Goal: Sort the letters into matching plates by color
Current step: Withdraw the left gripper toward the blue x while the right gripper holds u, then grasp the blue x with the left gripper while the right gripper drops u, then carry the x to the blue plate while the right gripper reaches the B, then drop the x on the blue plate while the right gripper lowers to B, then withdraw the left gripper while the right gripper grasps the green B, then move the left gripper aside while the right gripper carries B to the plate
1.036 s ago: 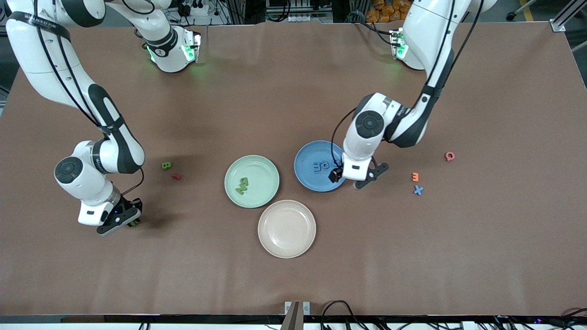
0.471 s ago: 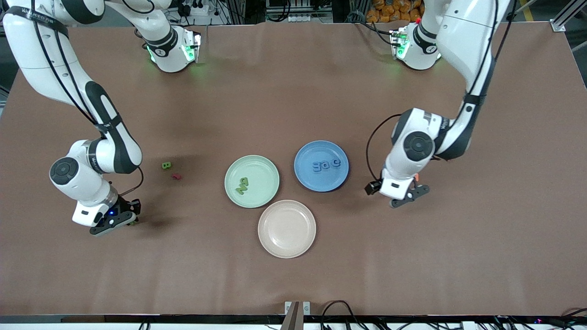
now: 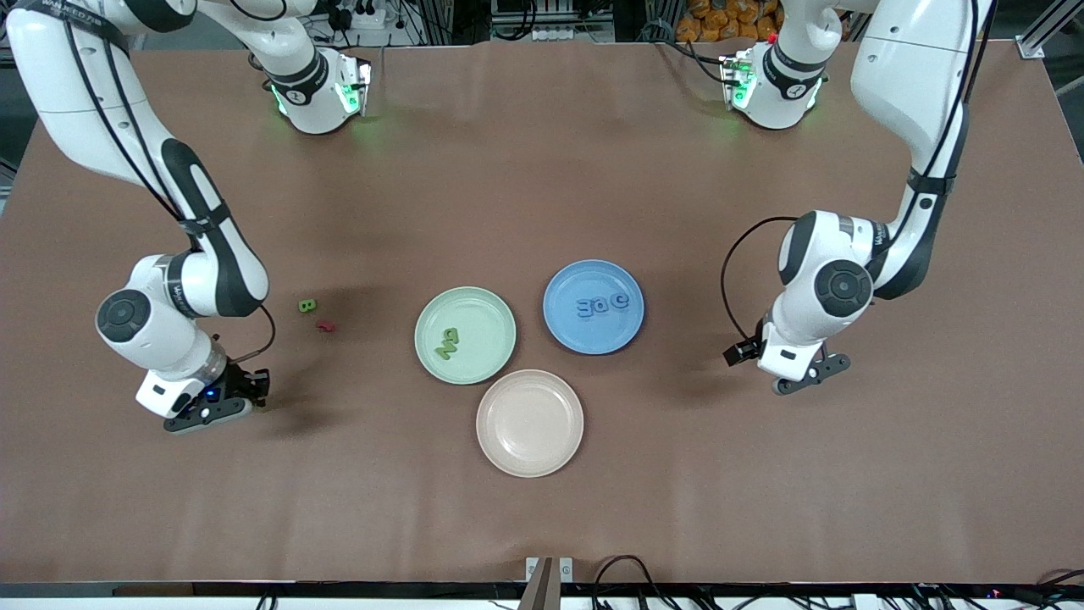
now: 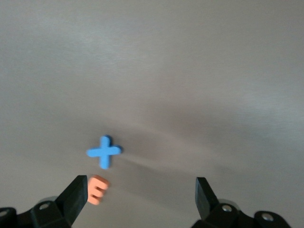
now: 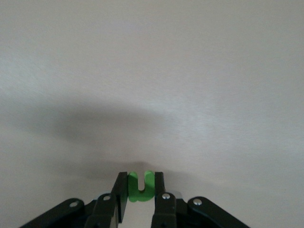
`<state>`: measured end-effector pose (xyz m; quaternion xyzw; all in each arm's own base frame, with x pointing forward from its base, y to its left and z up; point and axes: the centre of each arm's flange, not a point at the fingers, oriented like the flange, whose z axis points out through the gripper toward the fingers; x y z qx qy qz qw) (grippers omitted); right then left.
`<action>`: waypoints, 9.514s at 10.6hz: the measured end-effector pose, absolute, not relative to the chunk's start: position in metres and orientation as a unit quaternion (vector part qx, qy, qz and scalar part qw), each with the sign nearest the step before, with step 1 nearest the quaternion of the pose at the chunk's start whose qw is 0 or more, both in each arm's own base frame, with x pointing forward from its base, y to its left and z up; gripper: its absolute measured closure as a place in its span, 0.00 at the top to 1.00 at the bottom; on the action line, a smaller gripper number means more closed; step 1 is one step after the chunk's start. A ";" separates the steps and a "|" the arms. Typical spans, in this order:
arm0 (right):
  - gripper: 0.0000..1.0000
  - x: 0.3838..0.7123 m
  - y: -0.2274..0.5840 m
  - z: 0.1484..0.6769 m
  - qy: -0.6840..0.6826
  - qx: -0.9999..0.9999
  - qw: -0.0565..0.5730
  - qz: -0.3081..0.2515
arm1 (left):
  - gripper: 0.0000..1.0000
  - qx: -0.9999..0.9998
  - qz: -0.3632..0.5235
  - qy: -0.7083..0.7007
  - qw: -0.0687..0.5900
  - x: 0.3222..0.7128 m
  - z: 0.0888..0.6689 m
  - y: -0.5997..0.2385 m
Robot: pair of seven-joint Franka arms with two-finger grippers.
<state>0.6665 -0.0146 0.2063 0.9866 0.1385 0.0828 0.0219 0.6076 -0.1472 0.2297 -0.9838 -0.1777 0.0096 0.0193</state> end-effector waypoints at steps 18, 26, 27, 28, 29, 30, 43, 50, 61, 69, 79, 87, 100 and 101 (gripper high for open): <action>0.27 0.585 0.307 0.233 -0.133 0.990 -0.047 0.016 | 0.67 -0.986 0.030 0.165 0.012 0.596 0.176 -0.090; 1.00 0.578 0.314 0.230 -0.124 0.991 -0.037 0.011 | 0.30 -0.992 0.017 0.128 0.011 0.602 0.184 -0.093; 1.00 0.583 0.303 0.228 -0.106 0.994 -0.029 0.010 | 0.30 -0.993 0.010 0.115 0.010 0.604 0.190 -0.098; 1.00 0.590 0.287 0.228 -0.080 0.997 -0.021 0.011 | 0.30 -0.995 0.003 0.102 0.009 0.606 0.198 -0.105; 1.00 0.598 0.269 0.227 -0.059 0.998 -0.015 0.012 | 0.30 -0.996 -0.004 0.085 0.008 0.606 0.205 -0.116; 1.00 0.606 0.250 0.227 -0.046 0.999 -0.011 0.012 | 0.30 -0.998 -0.008 0.064 0.007 0.604 0.211 -0.132; 1.00 0.570 0.038 0.217 0.073 0.997 0.020 0.000 | 0.30 -0.998 0.007 -0.062 0.010 0.517 0.241 -0.359; 1.00 0.520 0.042 0.207 0.087 0.996 0.015 0.005 | 0.30 -0.998 0.012 -0.053 0.016 0.469 0.243 -0.420; 1.00 0.484 0.025 0.172 0.080 0.997 0.014 0.020 | 1.00 -0.997 0.009 -0.071 0.016 0.567 0.258 -0.282; 0.54 0.485 0.022 0.171 0.080 0.996 0.014 0.022 | 1.00 -1.000 0.017 -0.013 0.016 0.615 0.288 -0.134; 0.35 0.487 0.020 0.174 0.078 0.997 0.014 0.023 | 1.00 -0.999 -0.033 0.035 0.018 0.605 0.431 -0.066; 0.35 0.517 0.070 0.203 0.044 0.998 0.001 0.037 | 1.00 -0.998 -0.059 -0.002 0.004 0.545 0.588 -0.032; 0.35 0.548 0.304 0.231 -0.087 0.995 -0.035 0.039 | 1.00 -0.999 -0.016 0.026 -0.009 0.542 0.609 -0.022; 0.35 0.551 0.312 0.227 -0.099 0.994 -0.038 0.039 | 1.00 -1.000 -0.015 0.026 -0.009 0.547 0.607 -0.022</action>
